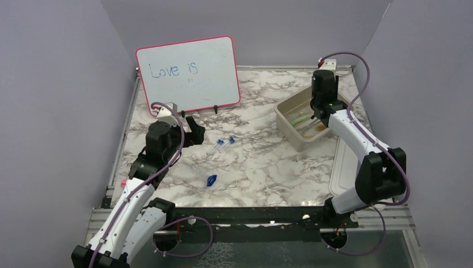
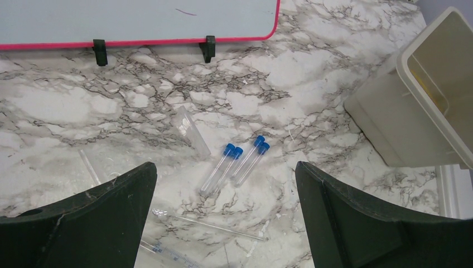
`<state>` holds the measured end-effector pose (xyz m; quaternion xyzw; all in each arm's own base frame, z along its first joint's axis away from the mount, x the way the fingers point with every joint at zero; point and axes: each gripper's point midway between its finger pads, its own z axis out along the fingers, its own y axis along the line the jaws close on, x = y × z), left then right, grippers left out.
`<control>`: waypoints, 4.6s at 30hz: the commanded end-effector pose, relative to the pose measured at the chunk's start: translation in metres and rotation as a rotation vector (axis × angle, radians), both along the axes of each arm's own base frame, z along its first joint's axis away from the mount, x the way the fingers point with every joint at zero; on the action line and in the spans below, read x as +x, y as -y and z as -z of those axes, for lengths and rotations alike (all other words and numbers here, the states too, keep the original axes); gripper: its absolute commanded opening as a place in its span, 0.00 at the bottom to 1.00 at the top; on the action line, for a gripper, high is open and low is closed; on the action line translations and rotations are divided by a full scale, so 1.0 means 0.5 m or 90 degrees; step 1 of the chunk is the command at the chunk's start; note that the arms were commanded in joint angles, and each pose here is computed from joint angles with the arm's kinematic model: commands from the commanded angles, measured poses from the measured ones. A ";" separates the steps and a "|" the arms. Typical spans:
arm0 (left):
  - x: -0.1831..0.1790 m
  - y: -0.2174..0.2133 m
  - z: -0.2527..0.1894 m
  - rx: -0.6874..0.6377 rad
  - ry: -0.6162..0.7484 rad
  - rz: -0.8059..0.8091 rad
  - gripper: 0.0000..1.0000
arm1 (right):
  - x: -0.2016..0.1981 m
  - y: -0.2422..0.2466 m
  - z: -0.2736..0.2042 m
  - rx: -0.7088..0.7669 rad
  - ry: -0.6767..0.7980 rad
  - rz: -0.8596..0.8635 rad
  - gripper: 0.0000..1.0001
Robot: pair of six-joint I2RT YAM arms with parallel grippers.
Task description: Organize the chemistry lab equipment
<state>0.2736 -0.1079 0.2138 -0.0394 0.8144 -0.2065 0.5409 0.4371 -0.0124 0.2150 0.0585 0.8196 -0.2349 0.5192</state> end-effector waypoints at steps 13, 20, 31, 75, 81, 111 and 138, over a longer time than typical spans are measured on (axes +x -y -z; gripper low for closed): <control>0.003 0.002 -0.006 -0.005 0.012 0.004 0.97 | -0.069 -0.337 -0.063 0.383 -0.076 -0.432 0.49; 0.006 0.003 0.004 0.000 -0.004 0.004 0.97 | -0.175 -0.564 0.002 0.435 -0.156 -0.550 0.49; 0.010 -0.042 0.024 0.022 -0.033 -0.081 0.96 | -0.336 -0.800 0.214 0.473 -0.352 -0.631 0.43; -0.048 -0.235 -0.045 0.030 0.028 -0.419 0.82 | -0.390 -0.985 0.407 0.082 -0.454 -0.766 0.33; -0.057 -0.247 -0.052 0.024 0.039 -0.439 0.82 | -0.371 -0.993 0.418 0.053 -0.446 -0.759 0.30; -0.038 -0.185 -0.056 -0.004 0.058 -0.327 0.86 | -0.202 -0.721 -0.108 0.239 0.033 -0.547 0.06; -0.020 -0.154 -0.033 0.012 0.029 -0.274 0.86 | -0.018 -0.056 0.103 0.451 0.107 0.226 0.09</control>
